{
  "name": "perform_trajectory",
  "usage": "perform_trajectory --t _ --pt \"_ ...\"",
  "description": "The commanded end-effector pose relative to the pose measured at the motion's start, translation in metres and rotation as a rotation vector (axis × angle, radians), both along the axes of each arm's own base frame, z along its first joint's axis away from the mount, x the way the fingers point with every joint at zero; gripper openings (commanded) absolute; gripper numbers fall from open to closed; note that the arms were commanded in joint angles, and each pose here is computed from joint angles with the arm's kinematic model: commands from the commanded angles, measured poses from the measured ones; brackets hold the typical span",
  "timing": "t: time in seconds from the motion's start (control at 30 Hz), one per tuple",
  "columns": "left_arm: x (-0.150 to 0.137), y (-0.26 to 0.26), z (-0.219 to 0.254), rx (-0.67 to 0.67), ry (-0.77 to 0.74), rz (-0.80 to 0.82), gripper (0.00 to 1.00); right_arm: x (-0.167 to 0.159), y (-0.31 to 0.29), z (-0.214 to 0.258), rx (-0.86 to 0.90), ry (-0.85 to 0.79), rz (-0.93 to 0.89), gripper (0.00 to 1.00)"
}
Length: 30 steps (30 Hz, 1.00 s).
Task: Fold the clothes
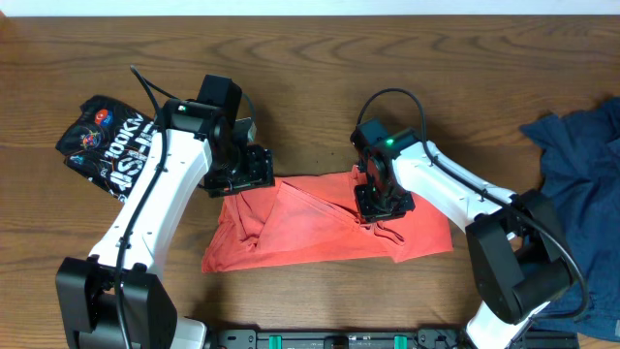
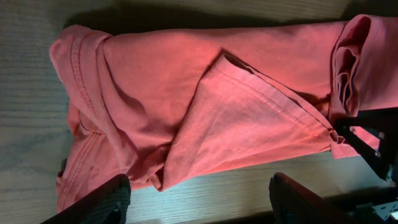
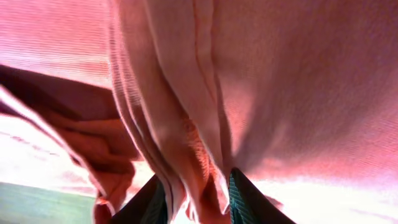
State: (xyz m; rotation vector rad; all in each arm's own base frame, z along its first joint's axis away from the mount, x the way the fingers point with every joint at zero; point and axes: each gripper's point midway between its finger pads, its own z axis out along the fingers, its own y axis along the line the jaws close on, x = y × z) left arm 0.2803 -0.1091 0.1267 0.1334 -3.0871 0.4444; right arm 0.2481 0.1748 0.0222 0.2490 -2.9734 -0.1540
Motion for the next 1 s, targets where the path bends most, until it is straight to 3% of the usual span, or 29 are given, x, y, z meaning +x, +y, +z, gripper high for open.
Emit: perform_trajectory --t 0.0,0.27,0.97 --pt "-0.001 0.003 -0.002 0.011 0.006 0.005 0.73 0.013 0.013 0.015 0.045 -0.046 0.020 0.30" --pt "-0.001 0.003 -0.002 0.011 0.006 0.005 0.73 0.030 0.021 0.024 0.068 -0.105 0.030 0.33" --pt "-0.001 0.003 -0.002 0.011 0.006 0.005 0.73 0.036 0.011 0.007 0.010 -0.149 -0.057 0.30"
